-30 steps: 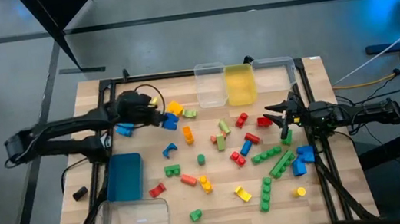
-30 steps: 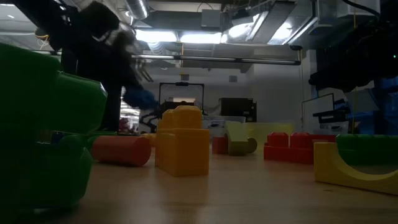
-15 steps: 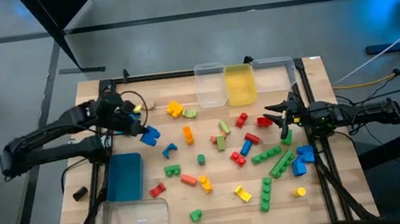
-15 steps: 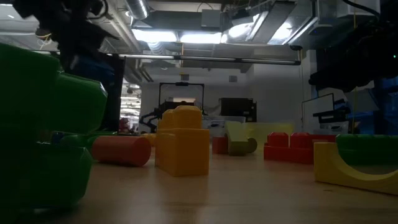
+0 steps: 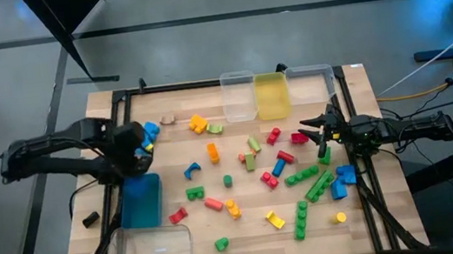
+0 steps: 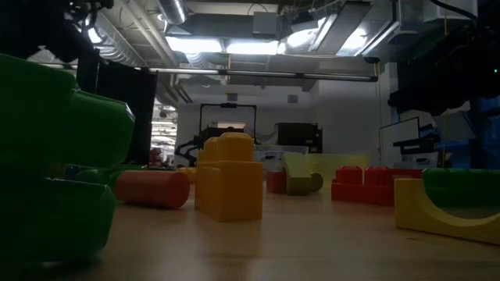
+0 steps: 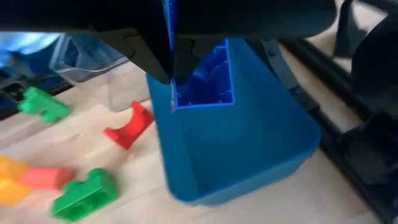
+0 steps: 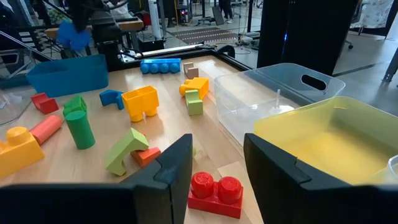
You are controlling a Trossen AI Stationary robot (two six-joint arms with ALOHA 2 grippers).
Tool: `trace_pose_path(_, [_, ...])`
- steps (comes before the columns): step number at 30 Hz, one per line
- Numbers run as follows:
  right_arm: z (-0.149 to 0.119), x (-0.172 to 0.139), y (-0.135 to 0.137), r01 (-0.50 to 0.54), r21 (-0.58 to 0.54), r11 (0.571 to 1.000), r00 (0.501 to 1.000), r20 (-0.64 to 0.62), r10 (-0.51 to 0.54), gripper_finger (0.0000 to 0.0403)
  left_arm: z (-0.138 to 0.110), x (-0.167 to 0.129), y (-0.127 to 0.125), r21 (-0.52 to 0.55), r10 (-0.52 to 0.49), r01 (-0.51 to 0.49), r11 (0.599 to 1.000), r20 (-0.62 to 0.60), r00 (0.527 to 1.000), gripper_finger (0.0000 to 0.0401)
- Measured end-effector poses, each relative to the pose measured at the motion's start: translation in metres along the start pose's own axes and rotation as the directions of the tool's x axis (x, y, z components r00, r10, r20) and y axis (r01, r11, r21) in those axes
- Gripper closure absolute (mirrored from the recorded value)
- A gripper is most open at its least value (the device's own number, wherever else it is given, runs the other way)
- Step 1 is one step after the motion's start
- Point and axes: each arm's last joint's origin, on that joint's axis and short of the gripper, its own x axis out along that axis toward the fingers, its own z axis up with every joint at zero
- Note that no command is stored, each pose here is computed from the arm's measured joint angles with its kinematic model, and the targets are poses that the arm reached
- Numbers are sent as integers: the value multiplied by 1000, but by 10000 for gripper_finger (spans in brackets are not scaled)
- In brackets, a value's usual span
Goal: Sort blocks by size
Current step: Put the blue 2 stud game piece into the blue bin, then put the yellow 2 stud game piece into the blue bin
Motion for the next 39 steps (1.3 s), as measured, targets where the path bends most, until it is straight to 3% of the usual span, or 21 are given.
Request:
trace_pose_path(12, [0,0,0,0,0,1000,1000,0,0,256,5,20,-17,7,144,-144,990,-69,987,386])
trace_pose_path(24, [0,0,0,0,0,1000,1000,0,0,256,11,30,-25,95,202,-193,977,-94,975,282])
trace_pose_path(31, [0,0,0,0,0,1000,1000,0,0,256,15,31,-33,149,117,-107,983,-55,992,272])
trace_pose_path(39, [0,0,0,0,0,1000,1000,0,0,256,24,31,-58,229,-128,116,966,39,991,272])
